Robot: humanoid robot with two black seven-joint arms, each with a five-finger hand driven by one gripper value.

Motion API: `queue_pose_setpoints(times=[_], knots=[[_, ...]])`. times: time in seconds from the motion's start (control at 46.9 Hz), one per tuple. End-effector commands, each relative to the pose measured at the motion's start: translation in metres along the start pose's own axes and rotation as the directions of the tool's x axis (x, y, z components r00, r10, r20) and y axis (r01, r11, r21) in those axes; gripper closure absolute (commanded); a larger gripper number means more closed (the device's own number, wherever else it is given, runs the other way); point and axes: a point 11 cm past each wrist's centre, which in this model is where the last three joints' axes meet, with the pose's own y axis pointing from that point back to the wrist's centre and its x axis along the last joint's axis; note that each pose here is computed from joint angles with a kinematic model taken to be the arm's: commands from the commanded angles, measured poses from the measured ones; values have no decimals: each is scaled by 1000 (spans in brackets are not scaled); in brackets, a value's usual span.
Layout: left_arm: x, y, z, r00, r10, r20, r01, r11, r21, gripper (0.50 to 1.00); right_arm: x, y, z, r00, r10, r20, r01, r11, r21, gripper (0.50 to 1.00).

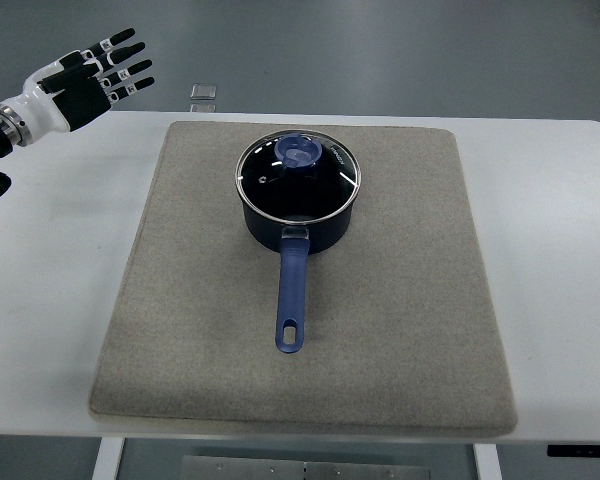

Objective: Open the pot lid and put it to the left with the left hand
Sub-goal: 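Move the left hand forward toward the saucepan lid, then lower the left hand over the lid and reach for the blue knob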

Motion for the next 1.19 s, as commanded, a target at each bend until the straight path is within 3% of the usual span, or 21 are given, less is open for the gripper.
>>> queue_pose_setpoints(times=[0.0,0.235,0.533,0.746,1.173], knots=[[-1,0,8,997,1,81,1,1000,-24,510,0,0,0,1000,0,1,0,1000,0,585],[-14,-7,36,929,-23,369,36,999,-28,514,0,0,0,1000,0,1,0,1000,0,585],[-51,-24,56,756,-125,642,93,992,83,516,0,0,0,1000,0,1,0,1000,0,585],[-84,-23,70,583,-206,786,190,975,115,525,0,0,0,1000,0,-1,0,1000,0,585],[-148,-32,47,183,-359,915,265,915,306,527,0,0,0,1000,0,1,0,1000,0,585]])
